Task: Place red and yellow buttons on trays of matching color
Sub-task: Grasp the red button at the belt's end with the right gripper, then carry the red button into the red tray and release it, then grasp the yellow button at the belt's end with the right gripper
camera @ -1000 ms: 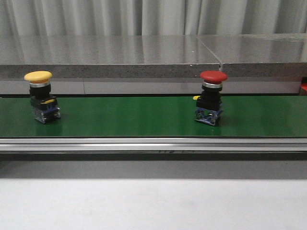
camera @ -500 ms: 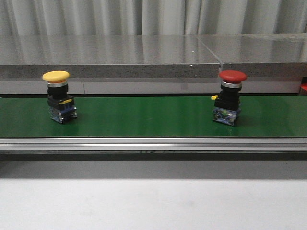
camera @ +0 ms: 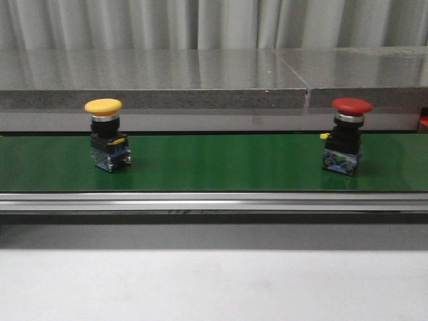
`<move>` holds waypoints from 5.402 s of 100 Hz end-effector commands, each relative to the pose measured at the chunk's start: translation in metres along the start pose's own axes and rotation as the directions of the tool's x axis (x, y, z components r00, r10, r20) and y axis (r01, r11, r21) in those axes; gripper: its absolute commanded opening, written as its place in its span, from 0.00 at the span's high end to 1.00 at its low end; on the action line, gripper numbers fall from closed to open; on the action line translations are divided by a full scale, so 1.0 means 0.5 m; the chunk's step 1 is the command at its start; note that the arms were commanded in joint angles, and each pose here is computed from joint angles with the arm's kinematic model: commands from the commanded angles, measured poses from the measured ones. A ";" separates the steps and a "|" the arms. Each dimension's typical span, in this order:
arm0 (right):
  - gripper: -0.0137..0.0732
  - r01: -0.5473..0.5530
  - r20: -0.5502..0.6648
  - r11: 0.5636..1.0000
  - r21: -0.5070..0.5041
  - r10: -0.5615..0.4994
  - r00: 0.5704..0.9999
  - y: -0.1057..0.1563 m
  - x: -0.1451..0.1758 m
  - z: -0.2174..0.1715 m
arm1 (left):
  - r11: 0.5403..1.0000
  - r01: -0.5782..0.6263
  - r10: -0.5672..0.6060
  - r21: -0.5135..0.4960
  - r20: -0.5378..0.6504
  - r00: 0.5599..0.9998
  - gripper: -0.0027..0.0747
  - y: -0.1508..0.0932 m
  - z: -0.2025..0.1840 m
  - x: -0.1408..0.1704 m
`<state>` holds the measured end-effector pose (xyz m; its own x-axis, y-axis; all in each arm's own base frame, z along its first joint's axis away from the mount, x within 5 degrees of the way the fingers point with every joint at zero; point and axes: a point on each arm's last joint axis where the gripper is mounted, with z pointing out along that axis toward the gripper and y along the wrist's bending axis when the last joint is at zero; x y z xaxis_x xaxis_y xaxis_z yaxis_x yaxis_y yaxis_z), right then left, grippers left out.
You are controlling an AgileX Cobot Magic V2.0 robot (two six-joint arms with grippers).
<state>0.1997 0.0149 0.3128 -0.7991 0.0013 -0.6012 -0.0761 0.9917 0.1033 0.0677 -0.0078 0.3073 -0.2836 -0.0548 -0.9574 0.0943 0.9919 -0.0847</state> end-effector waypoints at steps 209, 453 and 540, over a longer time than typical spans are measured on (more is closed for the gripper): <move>0.77 -0.375 0.042 0.886 0.272 0.378 0.925 -0.458 -0.246 0.255 | 1.000 0.008 -0.010 0.021 0.093 0.996 0.99 -0.004 -0.004 -0.028; 0.10 0.303 -0.070 0.945 -0.121 -0.312 0.947 0.079 -0.134 0.156 | 1.000 0.008 -0.010 0.021 0.093 0.996 0.99 -0.004 -0.004 -0.028; 0.72 0.289 -0.109 0.948 -0.132 -0.304 0.946 0.081 -0.166 0.209 | 1.000 0.008 -0.010 0.021 0.093 0.996 0.99 -0.004 -0.004 -0.028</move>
<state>0.3249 0.0720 0.2559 -0.8312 -0.3252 -0.4510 -0.3825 0.9231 0.0392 0.0679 -0.0080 0.3070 -0.2833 -0.0568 -0.9573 0.0950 0.9917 -0.0869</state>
